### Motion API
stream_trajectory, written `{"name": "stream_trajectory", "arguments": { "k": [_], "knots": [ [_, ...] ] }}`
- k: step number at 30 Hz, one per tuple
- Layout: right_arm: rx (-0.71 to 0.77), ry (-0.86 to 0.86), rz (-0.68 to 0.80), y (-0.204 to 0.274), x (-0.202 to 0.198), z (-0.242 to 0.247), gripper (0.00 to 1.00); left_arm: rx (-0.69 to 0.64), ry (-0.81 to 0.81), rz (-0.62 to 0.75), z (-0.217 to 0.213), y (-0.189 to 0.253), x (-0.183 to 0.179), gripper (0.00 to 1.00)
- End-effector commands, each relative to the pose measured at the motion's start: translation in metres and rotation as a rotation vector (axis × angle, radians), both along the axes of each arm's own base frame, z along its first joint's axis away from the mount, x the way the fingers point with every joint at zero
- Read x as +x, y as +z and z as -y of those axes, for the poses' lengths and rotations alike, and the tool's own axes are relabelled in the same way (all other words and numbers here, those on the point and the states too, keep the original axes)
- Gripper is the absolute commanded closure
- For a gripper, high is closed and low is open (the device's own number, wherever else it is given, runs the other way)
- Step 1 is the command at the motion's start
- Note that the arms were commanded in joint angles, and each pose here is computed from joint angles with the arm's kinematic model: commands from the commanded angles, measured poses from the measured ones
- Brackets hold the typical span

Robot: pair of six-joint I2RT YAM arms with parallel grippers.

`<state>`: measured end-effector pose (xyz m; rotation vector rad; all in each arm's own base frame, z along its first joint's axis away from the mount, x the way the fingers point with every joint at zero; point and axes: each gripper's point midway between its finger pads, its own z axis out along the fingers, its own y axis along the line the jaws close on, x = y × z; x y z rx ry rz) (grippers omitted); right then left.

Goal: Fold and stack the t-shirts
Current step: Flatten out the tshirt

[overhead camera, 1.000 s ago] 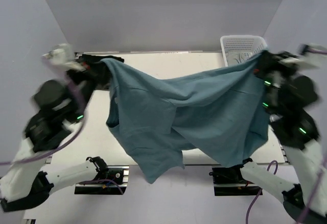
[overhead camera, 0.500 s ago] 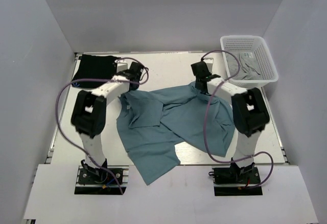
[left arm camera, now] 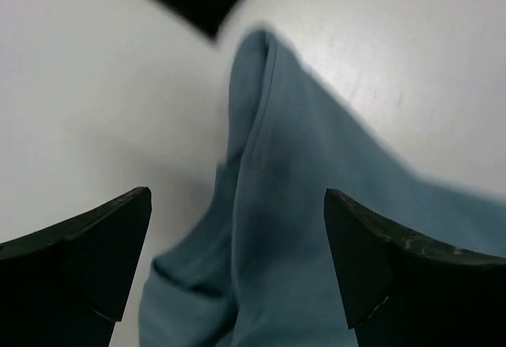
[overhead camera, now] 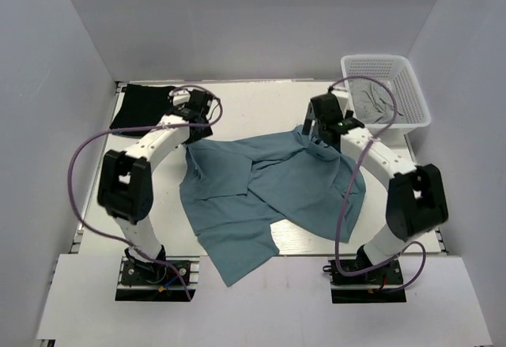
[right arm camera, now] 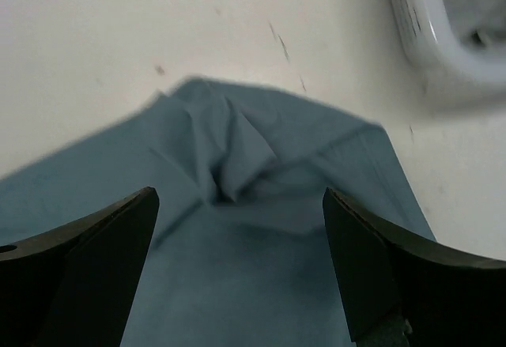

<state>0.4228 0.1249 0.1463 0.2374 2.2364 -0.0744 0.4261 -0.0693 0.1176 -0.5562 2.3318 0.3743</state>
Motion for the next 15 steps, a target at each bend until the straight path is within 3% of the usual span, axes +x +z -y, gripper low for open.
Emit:
{"name": "stream_trajectory", "arguments": {
  "k": [1,8,15],
  "knots": [
    [0.014,-0.046,-0.146,-0.045,-0.056,0.018,0.10,-0.197,-0.093,-0.034,0.026,-0.003,-0.044,0.00],
    [0.091,-0.056,-0.160,-0.061,-0.093,0.027,0.10,-0.425,-0.289,-0.119,0.068,-0.035,-0.126,0.00],
    [0.152,-0.028,-0.179,-0.066,-0.107,0.021,0.10,-0.422,-0.305,-0.150,0.063,-0.037,-0.167,0.00]
  ]
}}
